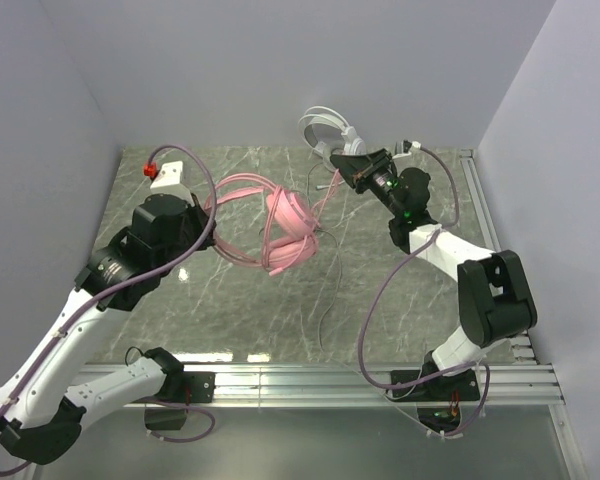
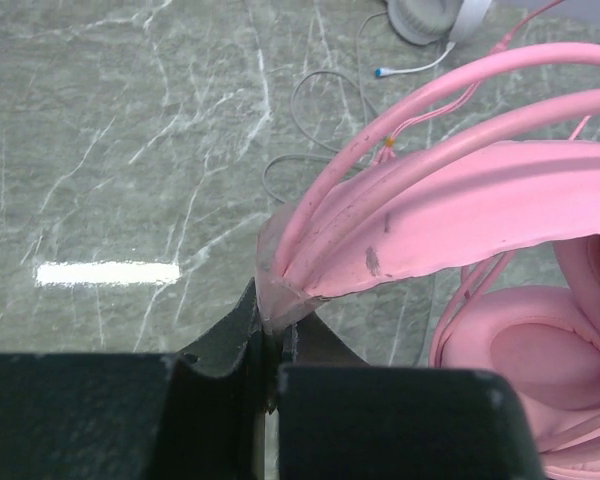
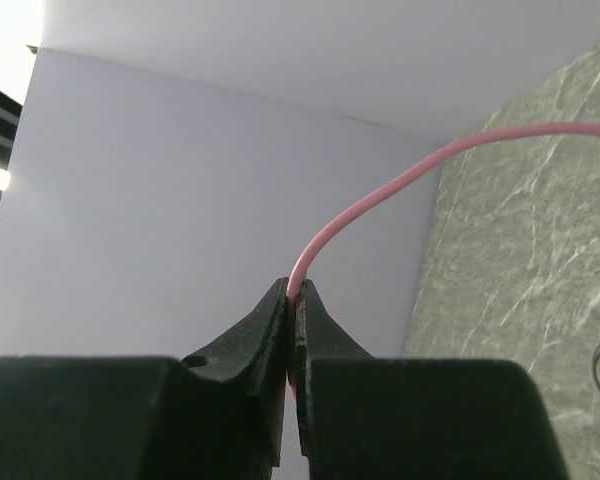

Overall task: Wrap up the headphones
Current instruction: Wrap the headphone cable with the right arm

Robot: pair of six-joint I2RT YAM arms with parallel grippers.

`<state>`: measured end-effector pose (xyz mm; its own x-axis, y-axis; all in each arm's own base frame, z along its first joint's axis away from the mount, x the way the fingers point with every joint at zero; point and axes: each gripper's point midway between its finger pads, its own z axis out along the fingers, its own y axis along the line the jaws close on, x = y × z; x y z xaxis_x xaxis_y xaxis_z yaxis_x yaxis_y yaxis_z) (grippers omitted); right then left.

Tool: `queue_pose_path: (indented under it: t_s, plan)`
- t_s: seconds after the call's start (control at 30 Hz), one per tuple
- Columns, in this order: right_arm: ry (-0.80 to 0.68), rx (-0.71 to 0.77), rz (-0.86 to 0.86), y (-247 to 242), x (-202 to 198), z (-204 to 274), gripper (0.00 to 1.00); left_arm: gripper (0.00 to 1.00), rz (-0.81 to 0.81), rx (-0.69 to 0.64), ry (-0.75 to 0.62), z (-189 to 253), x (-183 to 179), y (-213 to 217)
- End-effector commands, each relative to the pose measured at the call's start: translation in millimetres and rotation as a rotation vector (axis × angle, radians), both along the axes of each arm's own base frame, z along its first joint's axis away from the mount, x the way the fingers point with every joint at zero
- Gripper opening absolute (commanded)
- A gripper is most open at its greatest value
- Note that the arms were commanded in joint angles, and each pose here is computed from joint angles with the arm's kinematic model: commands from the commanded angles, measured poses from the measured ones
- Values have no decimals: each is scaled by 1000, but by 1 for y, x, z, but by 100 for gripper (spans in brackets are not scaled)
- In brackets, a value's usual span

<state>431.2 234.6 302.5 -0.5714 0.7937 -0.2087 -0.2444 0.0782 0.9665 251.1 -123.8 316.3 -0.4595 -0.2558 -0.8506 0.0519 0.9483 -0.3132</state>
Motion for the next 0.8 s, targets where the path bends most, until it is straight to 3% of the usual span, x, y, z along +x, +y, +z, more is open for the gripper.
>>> queue_pose_path:
  t_s: [0.0, 0.4, 0.63, 0.77]
  plan:
    - [-73, -15, -6, -6, -9, 25, 2, 0, -48, -186, -167, 66, -2, -14]
    - [-83, -33, -13, -4, 3, 38, 1, 0, -328, -276, -123, 71, -25, -62]
    - [-107, -39, -14, -2, 7, 58, 1, 0, -428, -198, -105, 45, -38, -65]
    - [-135, -40, -17, -4, 5, 73, 1, 0, -392, -118, -70, 21, -31, -56]
